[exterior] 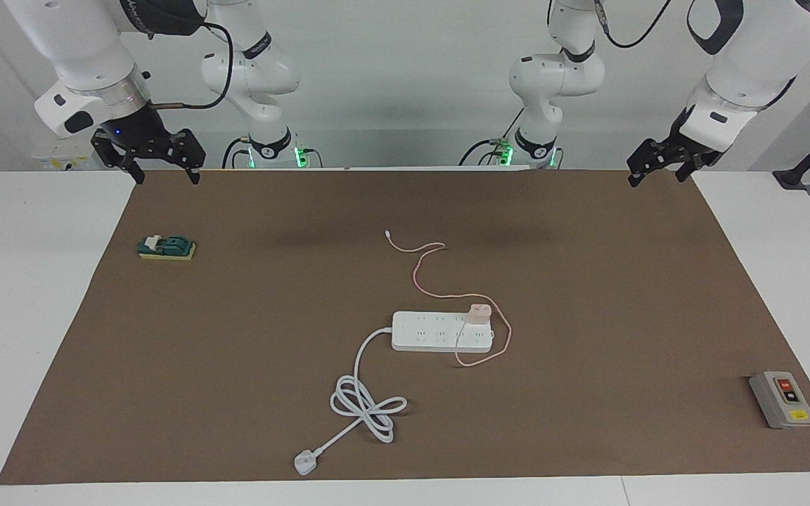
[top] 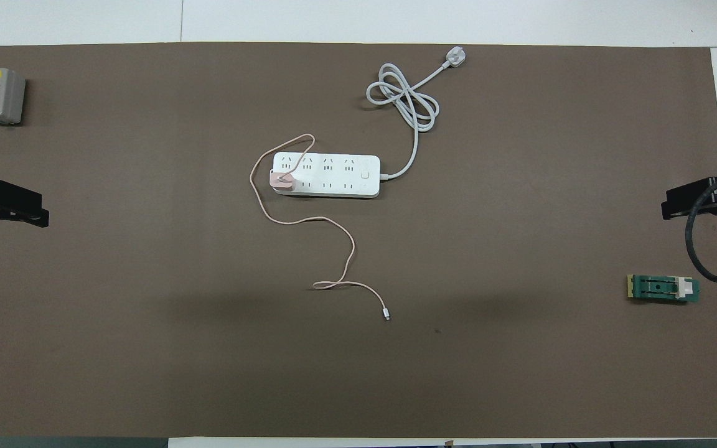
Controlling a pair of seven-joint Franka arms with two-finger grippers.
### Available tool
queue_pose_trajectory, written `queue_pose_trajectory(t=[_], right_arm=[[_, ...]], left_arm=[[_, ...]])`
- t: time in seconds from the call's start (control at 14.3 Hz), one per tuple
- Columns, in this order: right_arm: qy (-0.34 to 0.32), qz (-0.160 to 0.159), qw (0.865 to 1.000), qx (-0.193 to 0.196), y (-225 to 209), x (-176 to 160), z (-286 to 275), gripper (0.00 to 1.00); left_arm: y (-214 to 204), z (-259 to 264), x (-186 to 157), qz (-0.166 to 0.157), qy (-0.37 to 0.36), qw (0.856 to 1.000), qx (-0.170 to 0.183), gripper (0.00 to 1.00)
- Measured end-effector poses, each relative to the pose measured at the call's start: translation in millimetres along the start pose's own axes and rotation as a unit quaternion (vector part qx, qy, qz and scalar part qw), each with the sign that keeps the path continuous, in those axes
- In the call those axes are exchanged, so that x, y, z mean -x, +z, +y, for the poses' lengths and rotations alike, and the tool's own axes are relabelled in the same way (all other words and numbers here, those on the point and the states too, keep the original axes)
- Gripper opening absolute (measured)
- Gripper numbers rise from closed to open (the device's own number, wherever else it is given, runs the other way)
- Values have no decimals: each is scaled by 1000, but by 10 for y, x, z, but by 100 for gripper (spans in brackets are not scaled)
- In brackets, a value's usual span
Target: Plug charger into power strip
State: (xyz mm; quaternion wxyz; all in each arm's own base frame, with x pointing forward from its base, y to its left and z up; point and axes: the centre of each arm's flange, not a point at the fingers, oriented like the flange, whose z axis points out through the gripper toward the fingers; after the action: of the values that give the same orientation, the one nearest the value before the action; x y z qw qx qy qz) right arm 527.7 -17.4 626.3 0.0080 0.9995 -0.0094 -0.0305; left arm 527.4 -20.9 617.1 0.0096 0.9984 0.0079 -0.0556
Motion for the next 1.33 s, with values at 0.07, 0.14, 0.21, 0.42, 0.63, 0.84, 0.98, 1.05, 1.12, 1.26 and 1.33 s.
queue_pose_trajectory(t=[0.07,0.14,0.21,0.42,0.63,0.84,0.98,1.05,1.12,1.26,1.33], right_arm=[[0,0,1000,0,0,0,0,100],[0,0,1000,0,0,0,0,100],[0,0,1000,0,0,0,0,100],[0,0,1000,0,0,0,0,100],[0,0,1000,0,0,0,0,100],[0,0,1000,0,0,0,0,100],[0,0,1000,0,0,0,-1,100],[0,0,1000,0,0,0,-2,100],[0,0,1000,0,0,0,-3,100],[0,0,1000,0,0,0,-4,100],[0,0,1000,0,0,0,-4,100]], left_arm=[[1,8,0,0,9,1000,4,100],[1,14,1,0,15,1000,7,100],[1,16,1,0,19,1000,8,100],[23,16,22,-3,24,1000,8,100],[20,23,31,-1,25,1000,8,100],[7,19,17,6,13,1000,8,100],[5,18,14,8,5,1000,9,100],[5,18,14,8,5,1000,9,100],[6,17,14,8,4,1000,8,100],[13,5,13,8,4,1000,3,100],[17,4,11,8,4,1000,2,100]])
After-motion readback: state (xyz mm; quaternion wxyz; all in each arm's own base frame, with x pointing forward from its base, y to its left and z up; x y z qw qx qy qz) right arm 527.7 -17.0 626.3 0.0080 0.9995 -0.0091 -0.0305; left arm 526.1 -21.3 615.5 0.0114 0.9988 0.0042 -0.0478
